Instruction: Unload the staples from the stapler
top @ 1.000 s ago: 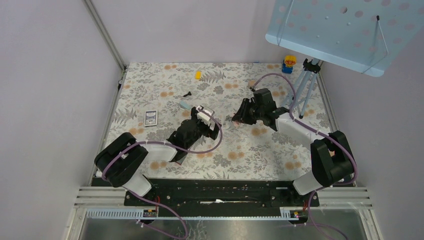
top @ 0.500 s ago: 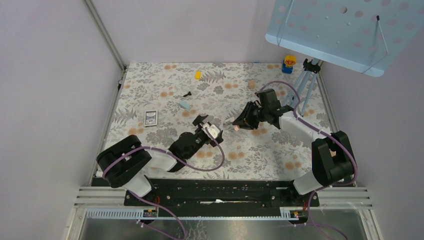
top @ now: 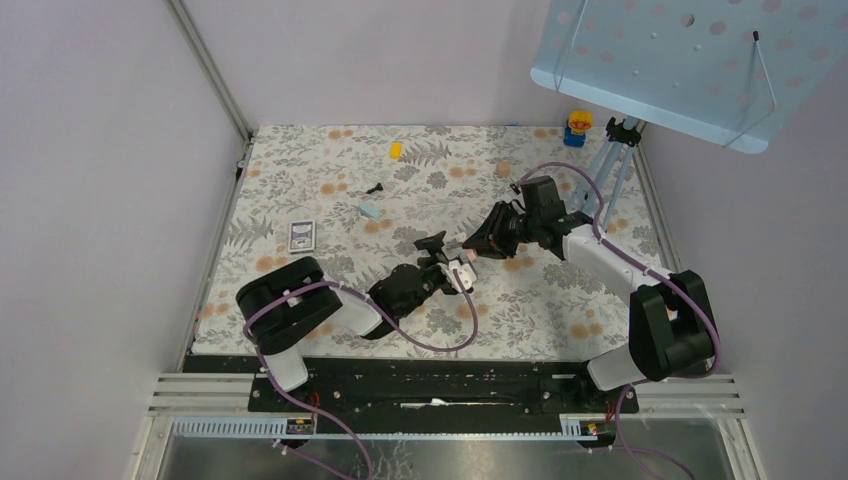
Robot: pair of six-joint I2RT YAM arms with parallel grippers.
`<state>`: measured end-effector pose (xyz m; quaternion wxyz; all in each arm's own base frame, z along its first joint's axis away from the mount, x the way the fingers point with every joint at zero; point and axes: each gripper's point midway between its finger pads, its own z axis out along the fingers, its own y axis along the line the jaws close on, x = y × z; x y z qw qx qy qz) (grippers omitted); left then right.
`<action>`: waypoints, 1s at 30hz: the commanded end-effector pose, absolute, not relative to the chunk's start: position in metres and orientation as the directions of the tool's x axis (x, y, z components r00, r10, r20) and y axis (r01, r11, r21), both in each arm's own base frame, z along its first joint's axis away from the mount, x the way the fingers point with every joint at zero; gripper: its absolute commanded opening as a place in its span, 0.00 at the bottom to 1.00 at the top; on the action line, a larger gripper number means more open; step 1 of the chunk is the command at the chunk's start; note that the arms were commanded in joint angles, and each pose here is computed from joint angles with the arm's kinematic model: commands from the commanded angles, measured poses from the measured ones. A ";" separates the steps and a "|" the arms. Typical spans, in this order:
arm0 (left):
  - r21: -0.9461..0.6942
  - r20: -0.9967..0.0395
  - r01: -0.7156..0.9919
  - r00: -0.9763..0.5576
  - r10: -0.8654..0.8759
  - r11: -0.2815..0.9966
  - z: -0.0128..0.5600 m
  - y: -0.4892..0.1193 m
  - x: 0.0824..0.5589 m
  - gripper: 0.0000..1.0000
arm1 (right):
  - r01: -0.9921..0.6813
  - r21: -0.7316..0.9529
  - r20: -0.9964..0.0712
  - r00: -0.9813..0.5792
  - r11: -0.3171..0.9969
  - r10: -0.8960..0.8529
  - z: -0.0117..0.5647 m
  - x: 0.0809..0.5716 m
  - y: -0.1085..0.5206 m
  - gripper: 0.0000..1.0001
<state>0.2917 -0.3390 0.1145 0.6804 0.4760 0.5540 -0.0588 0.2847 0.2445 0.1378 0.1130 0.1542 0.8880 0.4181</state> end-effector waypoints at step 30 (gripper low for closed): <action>0.591 -0.804 0.593 0.373 0.463 0.548 0.116 -0.354 0.305 0.00 | 0.080 0.859 -0.089 -0.950 0.506 0.300 0.183 0.273 0.254 0.02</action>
